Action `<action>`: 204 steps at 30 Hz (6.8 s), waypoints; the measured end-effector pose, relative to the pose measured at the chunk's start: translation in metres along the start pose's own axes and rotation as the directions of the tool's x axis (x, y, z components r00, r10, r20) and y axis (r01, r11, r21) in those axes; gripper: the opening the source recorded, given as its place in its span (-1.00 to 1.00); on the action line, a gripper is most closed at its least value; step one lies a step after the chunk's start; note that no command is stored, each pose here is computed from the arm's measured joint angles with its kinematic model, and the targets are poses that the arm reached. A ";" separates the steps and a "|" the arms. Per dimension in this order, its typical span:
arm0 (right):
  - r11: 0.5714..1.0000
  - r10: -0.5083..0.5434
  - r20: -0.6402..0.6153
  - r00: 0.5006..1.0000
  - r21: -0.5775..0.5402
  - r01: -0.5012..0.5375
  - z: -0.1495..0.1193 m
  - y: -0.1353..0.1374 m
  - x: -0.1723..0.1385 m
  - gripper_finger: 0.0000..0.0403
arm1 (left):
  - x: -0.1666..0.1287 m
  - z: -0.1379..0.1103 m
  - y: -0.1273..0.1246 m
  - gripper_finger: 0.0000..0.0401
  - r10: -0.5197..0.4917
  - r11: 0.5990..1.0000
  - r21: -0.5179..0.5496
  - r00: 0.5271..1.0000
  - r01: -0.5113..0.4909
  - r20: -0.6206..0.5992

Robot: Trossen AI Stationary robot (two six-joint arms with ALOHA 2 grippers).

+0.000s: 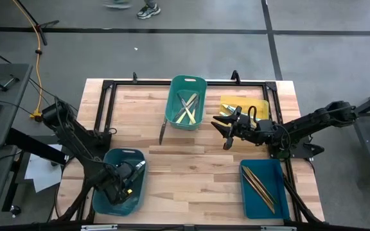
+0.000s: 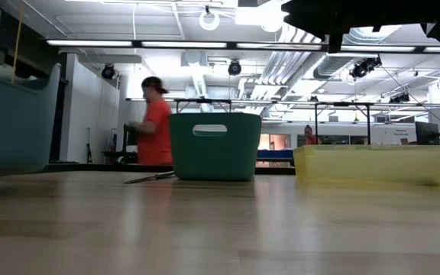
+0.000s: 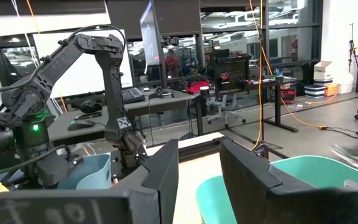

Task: Sort silverware by color (type)
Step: Put the green knife into the left blue bin

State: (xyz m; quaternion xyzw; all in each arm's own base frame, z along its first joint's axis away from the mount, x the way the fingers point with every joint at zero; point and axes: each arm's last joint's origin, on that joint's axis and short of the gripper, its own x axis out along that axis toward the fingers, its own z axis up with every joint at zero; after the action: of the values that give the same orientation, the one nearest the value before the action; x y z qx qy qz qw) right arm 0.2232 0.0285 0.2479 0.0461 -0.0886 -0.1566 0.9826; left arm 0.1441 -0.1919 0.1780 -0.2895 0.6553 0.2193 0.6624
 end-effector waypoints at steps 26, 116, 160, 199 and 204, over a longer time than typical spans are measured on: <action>1.000 -0.001 0.000 1.000 0.000 0.001 0.000 0.000 0.000 -0.43 | -0.007 0.011 -0.002 -0.51 -0.020 1.000 -0.003 1.000 0.020 0.001; 0.999 -0.046 -0.040 0.998 0.027 0.047 -0.004 -0.009 0.004 -0.43 | 0.057 0.219 0.124 -1.00 -0.283 0.932 0.361 0.709 0.043 0.646; 0.999 -0.049 -0.062 0.997 0.015 0.050 -0.007 -0.010 0.004 -0.43 | 0.042 0.195 0.138 -1.00 -0.184 0.957 0.289 0.806 0.017 0.562; 0.999 -0.050 -0.067 0.996 0.010 0.050 -0.007 -0.010 0.004 -0.43 | 0.042 0.227 0.178 -1.00 0.190 0.931 0.083 0.668 -0.355 0.719; 0.999 -0.050 -0.068 0.996 0.011 0.051 -0.007 -0.010 0.004 -0.43 | 0.047 0.229 0.178 -1.00 0.186 0.931 0.096 0.683 -0.352 0.706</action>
State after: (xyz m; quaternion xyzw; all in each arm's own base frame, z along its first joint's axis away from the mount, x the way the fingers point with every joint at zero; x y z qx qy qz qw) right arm 0.2254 0.0185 0.2402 0.0598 -0.0551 -0.1790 0.9805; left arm 0.1970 0.0883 0.1077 -0.0114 0.4193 0.3307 0.8454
